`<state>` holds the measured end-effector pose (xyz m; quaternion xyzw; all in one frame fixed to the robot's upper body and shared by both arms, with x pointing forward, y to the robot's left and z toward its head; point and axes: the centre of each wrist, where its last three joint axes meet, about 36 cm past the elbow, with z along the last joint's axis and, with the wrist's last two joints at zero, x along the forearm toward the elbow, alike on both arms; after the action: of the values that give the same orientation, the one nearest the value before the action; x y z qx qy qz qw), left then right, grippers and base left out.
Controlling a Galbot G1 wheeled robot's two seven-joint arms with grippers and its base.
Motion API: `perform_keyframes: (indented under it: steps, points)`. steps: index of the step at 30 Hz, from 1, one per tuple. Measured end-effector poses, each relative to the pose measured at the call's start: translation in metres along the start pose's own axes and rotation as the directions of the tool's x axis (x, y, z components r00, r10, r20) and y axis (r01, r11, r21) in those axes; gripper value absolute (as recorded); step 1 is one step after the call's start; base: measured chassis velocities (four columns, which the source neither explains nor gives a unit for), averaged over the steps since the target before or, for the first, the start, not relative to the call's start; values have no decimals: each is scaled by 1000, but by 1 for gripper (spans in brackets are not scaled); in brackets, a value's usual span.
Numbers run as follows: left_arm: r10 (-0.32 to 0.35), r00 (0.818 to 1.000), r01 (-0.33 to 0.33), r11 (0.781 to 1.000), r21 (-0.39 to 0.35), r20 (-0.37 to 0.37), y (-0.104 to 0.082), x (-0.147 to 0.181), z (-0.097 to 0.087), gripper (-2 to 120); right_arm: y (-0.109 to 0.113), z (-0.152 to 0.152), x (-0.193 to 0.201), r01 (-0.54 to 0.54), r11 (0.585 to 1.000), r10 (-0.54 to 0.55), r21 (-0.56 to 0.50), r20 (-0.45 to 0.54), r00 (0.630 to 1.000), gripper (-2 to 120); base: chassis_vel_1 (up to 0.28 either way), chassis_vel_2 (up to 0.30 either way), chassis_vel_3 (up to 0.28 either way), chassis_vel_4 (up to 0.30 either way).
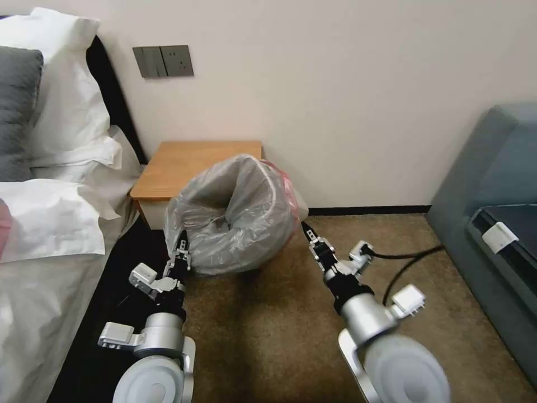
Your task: Pick up the garbage bag from the table and place it over the trash can.
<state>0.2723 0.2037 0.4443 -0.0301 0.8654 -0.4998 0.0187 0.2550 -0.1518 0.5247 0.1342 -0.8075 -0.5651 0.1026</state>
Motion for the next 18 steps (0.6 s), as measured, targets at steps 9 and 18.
perform_keyframes:
  steps: [9,18]
  points:
    - [-14,1000,14,999,36,-19,-2,0,1,8,12,1,-4,68,967,-69,-246,4,998,57,0,0,0,0]
    - [-33,999,35,996,81,-35,-7,3,-3,8,-1,7,-14,118,958,-131,-263,-32,991,89,0,0,0,0]
